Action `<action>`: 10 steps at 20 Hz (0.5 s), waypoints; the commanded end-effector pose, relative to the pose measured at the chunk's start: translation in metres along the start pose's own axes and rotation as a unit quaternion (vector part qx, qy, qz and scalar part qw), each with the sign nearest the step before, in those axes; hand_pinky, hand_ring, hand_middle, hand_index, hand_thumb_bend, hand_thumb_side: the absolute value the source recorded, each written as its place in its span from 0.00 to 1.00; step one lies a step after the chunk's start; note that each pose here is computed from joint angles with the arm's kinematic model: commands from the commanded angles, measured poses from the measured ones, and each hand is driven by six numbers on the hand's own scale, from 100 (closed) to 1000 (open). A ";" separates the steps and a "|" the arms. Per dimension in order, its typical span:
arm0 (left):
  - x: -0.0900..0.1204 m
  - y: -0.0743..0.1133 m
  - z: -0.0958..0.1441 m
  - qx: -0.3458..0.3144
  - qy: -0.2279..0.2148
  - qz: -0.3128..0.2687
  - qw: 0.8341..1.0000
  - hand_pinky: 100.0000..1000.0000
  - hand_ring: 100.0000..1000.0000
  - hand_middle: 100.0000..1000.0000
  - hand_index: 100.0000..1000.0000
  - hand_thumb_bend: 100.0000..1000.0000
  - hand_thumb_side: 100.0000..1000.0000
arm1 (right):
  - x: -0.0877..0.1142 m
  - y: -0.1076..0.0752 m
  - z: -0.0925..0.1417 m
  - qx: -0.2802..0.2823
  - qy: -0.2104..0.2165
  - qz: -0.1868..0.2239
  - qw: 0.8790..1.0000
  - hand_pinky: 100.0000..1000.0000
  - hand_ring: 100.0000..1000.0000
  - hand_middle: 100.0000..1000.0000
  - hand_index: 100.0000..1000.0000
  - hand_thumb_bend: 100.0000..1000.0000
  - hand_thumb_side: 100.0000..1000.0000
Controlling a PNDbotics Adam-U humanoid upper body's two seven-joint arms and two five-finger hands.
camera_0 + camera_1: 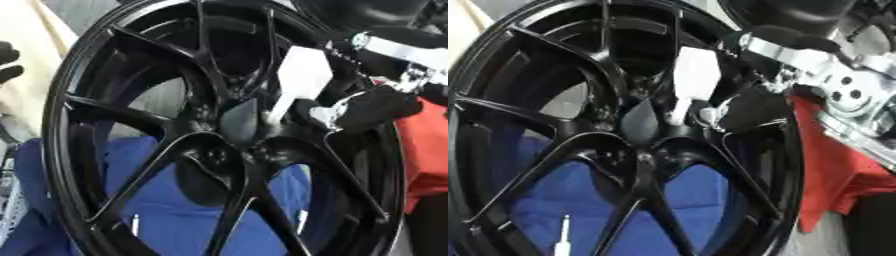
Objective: Pull the pin out of the wheel hub.
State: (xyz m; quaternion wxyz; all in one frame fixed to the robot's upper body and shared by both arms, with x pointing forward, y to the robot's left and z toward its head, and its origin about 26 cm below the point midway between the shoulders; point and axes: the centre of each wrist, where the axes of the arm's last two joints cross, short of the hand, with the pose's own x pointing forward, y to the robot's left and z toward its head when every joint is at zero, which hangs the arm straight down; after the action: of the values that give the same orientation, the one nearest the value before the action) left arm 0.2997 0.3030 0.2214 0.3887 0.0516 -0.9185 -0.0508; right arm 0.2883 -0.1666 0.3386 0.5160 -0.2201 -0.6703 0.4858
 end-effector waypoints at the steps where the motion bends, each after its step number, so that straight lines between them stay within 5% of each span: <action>1: 0.006 -0.001 -0.002 -0.004 -0.011 -0.002 1.000 0.80 0.77 0.65 0.76 0.00 0.69 | 0.004 -0.010 0.005 -0.016 -0.012 0.009 1.000 0.72 0.84 0.66 0.81 0.38 0.04; 10: 0.005 -0.002 -0.001 -0.002 -0.009 0.002 1.000 0.80 0.77 0.66 0.76 0.00 0.69 | 0.004 -0.012 0.006 -0.021 -0.031 0.029 0.999 0.74 0.88 0.74 0.86 0.43 0.08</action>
State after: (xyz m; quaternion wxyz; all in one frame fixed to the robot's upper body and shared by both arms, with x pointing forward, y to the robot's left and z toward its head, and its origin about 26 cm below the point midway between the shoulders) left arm 0.2998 0.3020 0.2199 0.3909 0.0489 -0.9179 -0.0482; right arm 0.2878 -0.1668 0.3417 0.4900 -0.2193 -0.6810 0.4981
